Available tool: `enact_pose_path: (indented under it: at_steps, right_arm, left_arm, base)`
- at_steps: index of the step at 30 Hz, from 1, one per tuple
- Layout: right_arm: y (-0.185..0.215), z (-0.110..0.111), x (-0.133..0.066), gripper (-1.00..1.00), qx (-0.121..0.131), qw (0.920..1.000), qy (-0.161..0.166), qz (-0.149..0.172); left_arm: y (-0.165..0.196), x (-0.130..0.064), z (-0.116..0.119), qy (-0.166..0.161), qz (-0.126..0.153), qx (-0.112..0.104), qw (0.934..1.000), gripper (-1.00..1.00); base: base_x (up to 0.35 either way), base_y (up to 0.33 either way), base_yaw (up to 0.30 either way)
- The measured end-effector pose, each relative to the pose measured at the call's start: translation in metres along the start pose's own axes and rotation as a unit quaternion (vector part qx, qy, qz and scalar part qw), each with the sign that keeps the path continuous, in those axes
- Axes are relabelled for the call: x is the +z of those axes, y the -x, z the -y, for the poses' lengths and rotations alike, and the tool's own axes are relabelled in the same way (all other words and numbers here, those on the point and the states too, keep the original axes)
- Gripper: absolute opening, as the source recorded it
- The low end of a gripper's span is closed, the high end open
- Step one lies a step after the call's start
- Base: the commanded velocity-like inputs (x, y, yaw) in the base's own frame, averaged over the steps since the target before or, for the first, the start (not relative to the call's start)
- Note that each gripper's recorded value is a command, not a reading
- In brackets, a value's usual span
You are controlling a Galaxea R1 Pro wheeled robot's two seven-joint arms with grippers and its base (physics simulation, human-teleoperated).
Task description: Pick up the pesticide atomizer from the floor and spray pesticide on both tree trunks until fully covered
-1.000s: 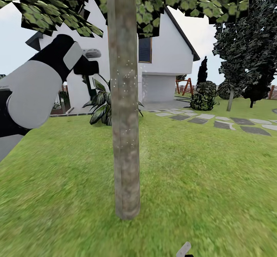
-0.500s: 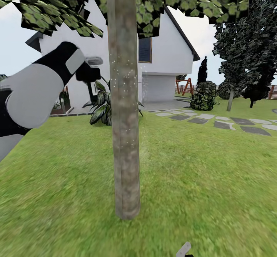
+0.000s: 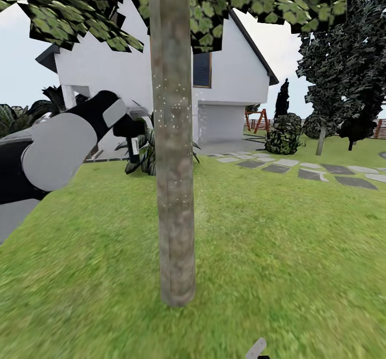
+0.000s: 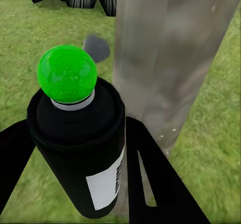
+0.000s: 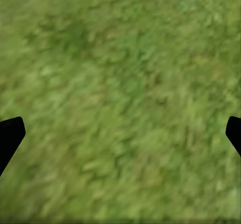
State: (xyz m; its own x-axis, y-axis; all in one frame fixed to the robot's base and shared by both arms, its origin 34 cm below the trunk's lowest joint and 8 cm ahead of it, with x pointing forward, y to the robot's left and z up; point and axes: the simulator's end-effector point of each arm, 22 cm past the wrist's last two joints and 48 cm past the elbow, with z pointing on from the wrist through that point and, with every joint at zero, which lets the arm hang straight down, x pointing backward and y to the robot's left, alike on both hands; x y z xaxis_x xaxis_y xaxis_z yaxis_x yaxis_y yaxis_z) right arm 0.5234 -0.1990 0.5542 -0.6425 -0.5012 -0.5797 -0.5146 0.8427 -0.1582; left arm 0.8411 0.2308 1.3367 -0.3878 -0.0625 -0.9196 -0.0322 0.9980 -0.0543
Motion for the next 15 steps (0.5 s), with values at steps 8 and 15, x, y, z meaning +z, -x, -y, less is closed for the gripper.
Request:
enact_pose_path:
  at_steps: [8, 15]
  right_arm:
    - [0.0, 0.0, 0.0, 1.0, 0.0, 1.0, 0.0, 0.0]
    - [0.0, 0.0, 0.0, 1.0, 0.0, 1.0, 0.0, 0.0]
  left_arm:
    - [-0.062, 0.041, -0.004, 0.004, -0.031, -0.002, 0.9995, -1.0]
    - [-0.112, 0.068, -0.026, 0.018, -0.057, -0.009, 0.9982, -1.0]
  base:
    - [0.0, 0.0, 0.0]
    - [0.0, 0.0, 0.0]
